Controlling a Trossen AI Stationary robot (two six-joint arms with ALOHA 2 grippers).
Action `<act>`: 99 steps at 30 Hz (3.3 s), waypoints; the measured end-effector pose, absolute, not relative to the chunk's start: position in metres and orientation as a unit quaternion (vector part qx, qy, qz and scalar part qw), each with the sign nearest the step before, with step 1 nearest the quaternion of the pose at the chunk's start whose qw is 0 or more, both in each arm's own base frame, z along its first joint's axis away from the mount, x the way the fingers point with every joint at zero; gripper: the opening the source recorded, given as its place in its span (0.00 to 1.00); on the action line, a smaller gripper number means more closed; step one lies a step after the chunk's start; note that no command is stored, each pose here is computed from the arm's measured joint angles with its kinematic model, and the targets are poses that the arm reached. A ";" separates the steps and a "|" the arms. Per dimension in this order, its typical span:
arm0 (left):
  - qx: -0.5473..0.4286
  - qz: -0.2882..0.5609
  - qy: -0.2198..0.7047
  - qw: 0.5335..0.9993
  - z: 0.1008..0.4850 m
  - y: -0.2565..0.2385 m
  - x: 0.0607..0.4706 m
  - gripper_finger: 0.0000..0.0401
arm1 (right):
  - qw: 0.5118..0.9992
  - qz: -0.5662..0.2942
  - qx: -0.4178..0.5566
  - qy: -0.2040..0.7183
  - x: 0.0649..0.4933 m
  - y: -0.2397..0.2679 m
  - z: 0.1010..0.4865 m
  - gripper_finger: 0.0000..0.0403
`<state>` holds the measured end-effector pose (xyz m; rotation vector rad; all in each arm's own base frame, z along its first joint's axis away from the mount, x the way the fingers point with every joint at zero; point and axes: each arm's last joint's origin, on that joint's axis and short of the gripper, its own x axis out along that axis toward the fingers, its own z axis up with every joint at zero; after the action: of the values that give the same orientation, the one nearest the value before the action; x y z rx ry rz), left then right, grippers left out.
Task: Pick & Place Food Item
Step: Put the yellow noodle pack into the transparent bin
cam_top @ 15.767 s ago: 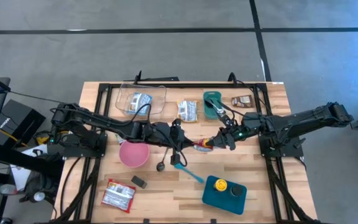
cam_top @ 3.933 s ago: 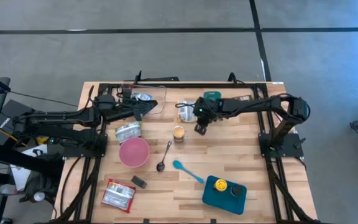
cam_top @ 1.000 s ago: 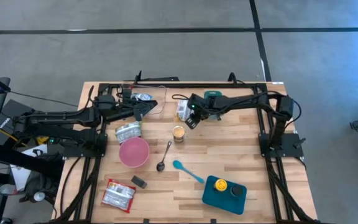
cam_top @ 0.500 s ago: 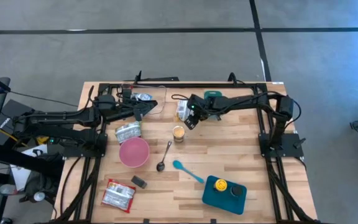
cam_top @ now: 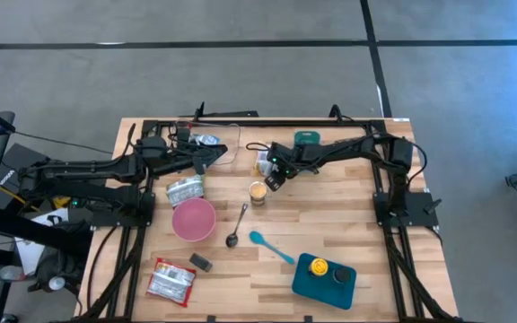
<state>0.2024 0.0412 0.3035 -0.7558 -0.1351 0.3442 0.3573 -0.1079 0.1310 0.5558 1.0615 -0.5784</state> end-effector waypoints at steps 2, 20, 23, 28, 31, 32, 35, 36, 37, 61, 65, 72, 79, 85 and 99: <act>-0.367 0.167 -0.066 0.913 0.303 0.041 0.202 0.29 | 0.787 -0.268 0.258 0.491 0.358 -0.108 0.131 0.39; -0.367 0.167 -0.066 0.913 0.303 0.041 0.202 0.29 | 0.793 -0.269 0.256 0.484 0.358 -0.108 0.133 0.08; -0.367 0.167 -0.066 0.913 0.303 0.041 0.202 0.29 | 0.794 -0.266 0.250 0.486 0.358 -0.108 0.133 0.02; -0.367 0.167 -0.066 0.913 0.303 0.041 0.202 0.29 | 0.795 -0.269 0.240 0.487 0.358 -0.108 0.133 0.01; -0.367 0.167 -0.066 0.913 0.303 0.041 0.202 0.29 | 0.799 -0.265 0.232 0.488 0.357 -0.107 0.137 0.01; -0.367 0.167 -0.066 0.913 0.303 0.041 0.202 0.29 | 0.801 -0.267 0.229 0.484 0.357 -0.106 0.139 0.01; -0.367 0.167 -0.066 0.913 0.303 0.041 0.202 0.29 | 0.809 -0.272 0.211 0.476 0.355 -0.105 0.150 0.00; -0.367 0.167 -0.065 0.913 0.303 0.041 0.202 0.29 | 0.814 -0.274 0.207 0.469 0.355 -0.104 0.155 0.00; -0.367 0.167 -0.065 0.913 0.303 0.041 0.202 0.29 | 0.816 -0.275 0.206 0.465 0.354 -0.104 0.160 0.00; -0.209 0.163 -0.033 0.964 0.303 0.040 0.203 0.29 | 0.875 -0.257 0.199 0.360 0.322 -0.095 0.253 0.00; -0.118 0.153 -0.007 0.981 0.300 0.037 0.207 0.29 | 0.885 -0.250 0.191 0.343 0.316 -0.094 0.266 0.00; -0.034 0.137 0.059 0.988 0.279 0.032 0.228 0.29 | 0.904 -0.213 0.195 0.315 0.308 -0.089 0.286 0.00; -0.033 0.138 0.104 0.984 0.257 0.035 0.246 0.29 | 0.914 -0.185 0.202 0.299 0.302 -0.086 0.297 0.00; -0.033 0.144 0.110 0.983 0.250 0.036 0.253 0.30 | 0.922 -0.151 0.210 0.288 0.304 -0.082 0.301 0.00; -0.035 0.154 0.117 0.980 0.244 0.037 0.257 0.63 | 0.926 -0.123 0.216 0.285 0.305 -0.079 0.302 0.00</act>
<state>0.2566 0.0374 0.2441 -0.0700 0.2356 0.3110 0.3053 -0.0785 0.3019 0.4435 0.5843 -0.2521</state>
